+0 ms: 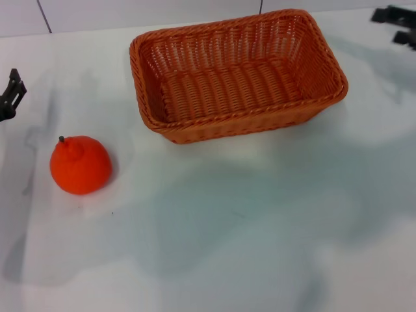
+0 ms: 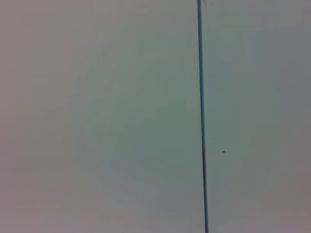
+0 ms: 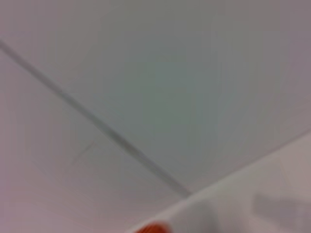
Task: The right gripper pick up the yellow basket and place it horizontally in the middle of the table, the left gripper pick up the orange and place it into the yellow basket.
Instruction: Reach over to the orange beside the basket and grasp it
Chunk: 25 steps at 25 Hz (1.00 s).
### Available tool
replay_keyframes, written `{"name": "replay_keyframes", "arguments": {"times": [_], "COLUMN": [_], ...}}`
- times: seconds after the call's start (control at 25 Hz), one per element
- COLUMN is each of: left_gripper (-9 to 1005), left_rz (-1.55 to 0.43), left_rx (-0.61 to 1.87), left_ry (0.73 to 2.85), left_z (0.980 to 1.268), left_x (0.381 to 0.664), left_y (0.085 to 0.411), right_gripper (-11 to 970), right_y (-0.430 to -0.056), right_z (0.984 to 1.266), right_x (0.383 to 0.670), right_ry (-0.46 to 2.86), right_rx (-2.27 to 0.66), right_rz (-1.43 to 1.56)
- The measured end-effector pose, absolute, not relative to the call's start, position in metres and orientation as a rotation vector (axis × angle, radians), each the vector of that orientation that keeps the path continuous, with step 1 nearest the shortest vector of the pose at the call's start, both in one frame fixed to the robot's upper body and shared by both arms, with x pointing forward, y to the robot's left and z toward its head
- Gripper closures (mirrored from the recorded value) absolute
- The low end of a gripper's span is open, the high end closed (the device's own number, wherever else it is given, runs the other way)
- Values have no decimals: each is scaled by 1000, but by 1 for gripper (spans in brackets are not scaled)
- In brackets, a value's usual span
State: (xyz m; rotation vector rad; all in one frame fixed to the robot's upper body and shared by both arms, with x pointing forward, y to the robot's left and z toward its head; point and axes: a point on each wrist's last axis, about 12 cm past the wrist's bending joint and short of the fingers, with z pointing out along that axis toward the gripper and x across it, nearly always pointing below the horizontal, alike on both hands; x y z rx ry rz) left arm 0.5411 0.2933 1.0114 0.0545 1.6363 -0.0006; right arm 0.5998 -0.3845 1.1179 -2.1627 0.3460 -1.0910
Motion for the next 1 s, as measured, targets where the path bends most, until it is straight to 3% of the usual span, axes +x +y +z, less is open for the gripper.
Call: {"name": "replay_keyframes", "arguments": {"times": [0.44, 0.64, 1.0], "left_gripper": [105, 105, 105], "left_rz": [-99, -404, -903], "left_rx": [-65, -135, 91], "left_ry": [1641, 1657, 1800], "left_z": [1018, 1038, 1072], "left_x": [548, 552, 539], "left_y": [311, 340, 348], "right_gripper": [32, 32, 34], "right_y": [-454, -468, -471], "right_z": [1112, 1106, 1104], "right_x": [561, 545, 542], "right_ry": [581, 660, 660], "right_rx": [-2165, -2140, -2147], "right_rz": [-1617, -1704, -1732]}}
